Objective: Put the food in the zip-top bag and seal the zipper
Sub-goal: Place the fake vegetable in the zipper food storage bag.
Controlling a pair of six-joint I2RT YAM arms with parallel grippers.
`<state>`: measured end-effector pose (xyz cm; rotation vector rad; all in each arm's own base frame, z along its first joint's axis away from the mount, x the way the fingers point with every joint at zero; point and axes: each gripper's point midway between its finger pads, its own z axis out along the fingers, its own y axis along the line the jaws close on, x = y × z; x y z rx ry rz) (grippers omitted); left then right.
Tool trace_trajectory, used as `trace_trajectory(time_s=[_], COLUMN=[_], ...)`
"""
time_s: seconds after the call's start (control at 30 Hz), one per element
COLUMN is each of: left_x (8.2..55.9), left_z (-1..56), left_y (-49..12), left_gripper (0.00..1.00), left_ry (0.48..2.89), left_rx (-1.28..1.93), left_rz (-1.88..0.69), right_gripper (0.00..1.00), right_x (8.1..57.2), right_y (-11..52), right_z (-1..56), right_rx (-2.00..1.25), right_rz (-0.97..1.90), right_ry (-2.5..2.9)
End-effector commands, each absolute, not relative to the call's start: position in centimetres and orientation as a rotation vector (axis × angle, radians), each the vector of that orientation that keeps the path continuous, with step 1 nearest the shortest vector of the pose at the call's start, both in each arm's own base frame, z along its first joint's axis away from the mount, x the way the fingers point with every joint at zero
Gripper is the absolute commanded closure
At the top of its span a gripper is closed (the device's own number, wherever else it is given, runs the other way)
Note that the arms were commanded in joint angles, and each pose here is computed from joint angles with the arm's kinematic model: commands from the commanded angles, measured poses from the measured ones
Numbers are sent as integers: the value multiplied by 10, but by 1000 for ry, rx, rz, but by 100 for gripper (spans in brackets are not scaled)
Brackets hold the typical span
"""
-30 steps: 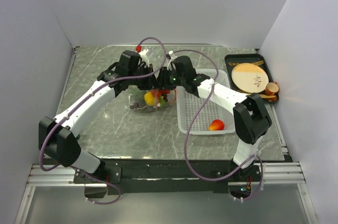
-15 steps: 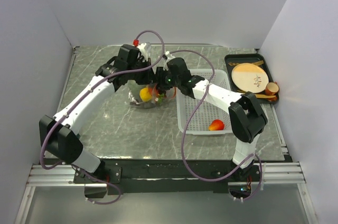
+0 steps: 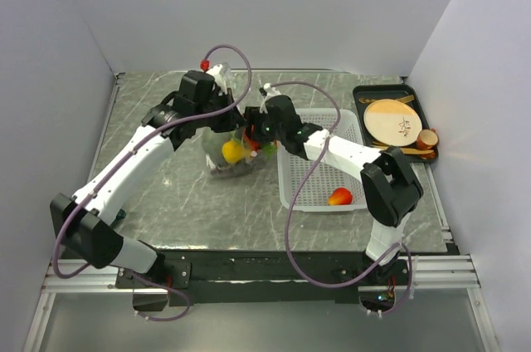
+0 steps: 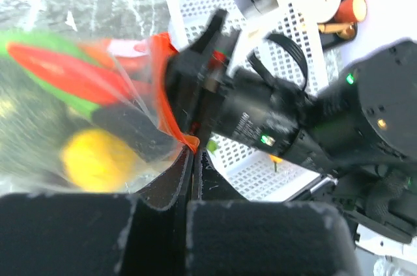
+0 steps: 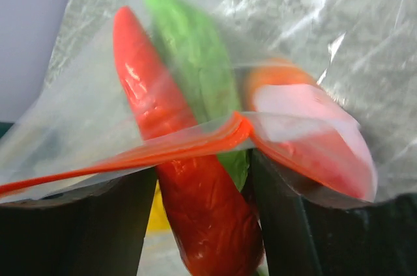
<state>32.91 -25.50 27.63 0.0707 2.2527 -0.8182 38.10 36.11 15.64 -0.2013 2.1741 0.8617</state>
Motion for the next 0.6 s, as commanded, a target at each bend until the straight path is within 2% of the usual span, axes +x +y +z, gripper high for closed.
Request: trace_trajectory(time_s=[0.0,0.3,0.57], left_x=[336,340,340], left_z=[345,333,337], left_y=[-255,-242,-238], left_gripper=[99,99,99], left_ry=[2036,2057,2040], left_rx=[17,-66,-59], left_rz=[-878,-836,-844], right_gripper=[31,21,20], right_x=[387,386,394], right_y=[339,310,265], right_z=[200,234,227], right_rx=[-150,-105,-37], right_rz=[843,847,779], right_ry=[2047,1982,2035])
